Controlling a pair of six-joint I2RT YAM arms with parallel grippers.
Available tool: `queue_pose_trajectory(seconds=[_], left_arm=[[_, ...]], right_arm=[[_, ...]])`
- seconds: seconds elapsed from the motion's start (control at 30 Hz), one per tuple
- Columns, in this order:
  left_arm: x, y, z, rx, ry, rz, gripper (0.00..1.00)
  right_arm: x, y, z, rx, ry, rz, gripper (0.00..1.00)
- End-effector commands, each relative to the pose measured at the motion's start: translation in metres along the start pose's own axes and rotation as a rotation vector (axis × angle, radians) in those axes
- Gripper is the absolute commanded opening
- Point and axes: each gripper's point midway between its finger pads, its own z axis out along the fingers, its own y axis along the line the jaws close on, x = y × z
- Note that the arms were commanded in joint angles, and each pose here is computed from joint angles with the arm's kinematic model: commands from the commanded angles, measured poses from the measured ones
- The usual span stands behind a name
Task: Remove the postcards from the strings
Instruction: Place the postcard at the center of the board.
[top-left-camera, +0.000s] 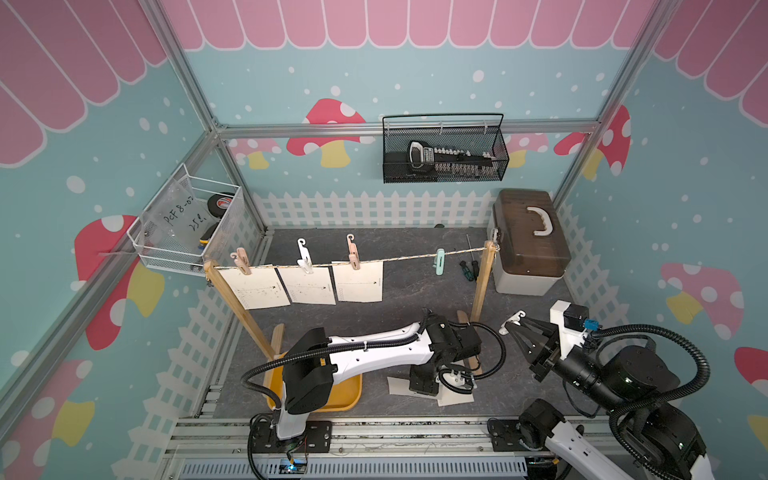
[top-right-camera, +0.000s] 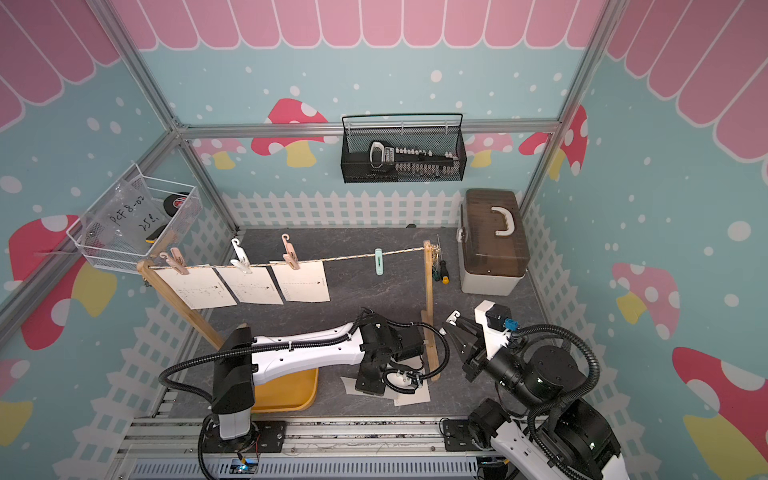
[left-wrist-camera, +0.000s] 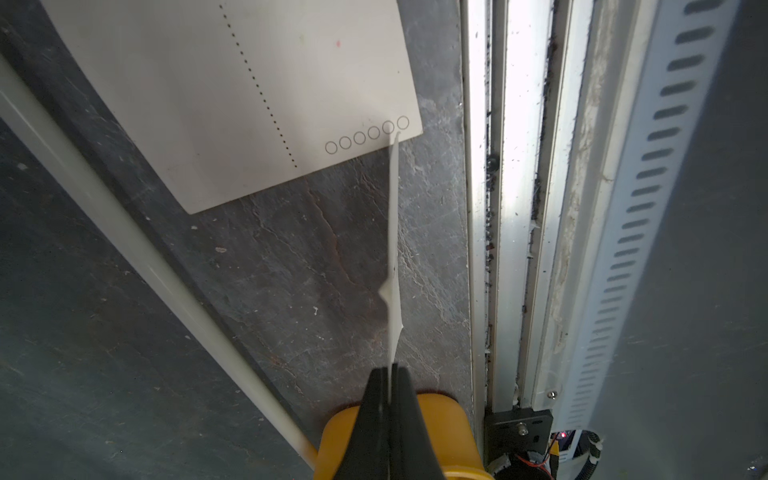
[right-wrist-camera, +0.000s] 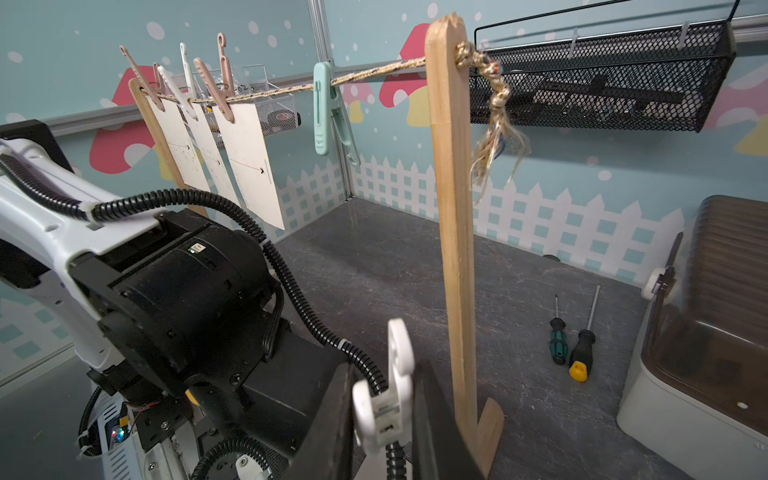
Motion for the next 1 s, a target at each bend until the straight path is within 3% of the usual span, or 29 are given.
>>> queue_pose_trajectory(seconds=[0.0,0.33,0.83,0.97], left_arm=[[-0.004,0.005,-0.003,0.006,-0.003,0.027,0.06],[0.000,0.028,0.004,-0.100,0.040,-0.004,0.20],[0.014,0.081,0.020,-0.268,0.100,-0.144,0.21],[0.012,0.098,0.006,-0.338,0.032,-0.210,0.23]], right_arm=[[-0.002,-0.002,-0.002,0.013,0.000,-0.028,0.08],[-0.001,-0.002,-0.003,0.012,0.004,-0.033,0.09],[-0.002,-0.001,-0.008,0.009,-0.002,-0.031,0.09],[-0.003,0.001,-0.009,-0.001,-0.004,-0.033,0.09]])
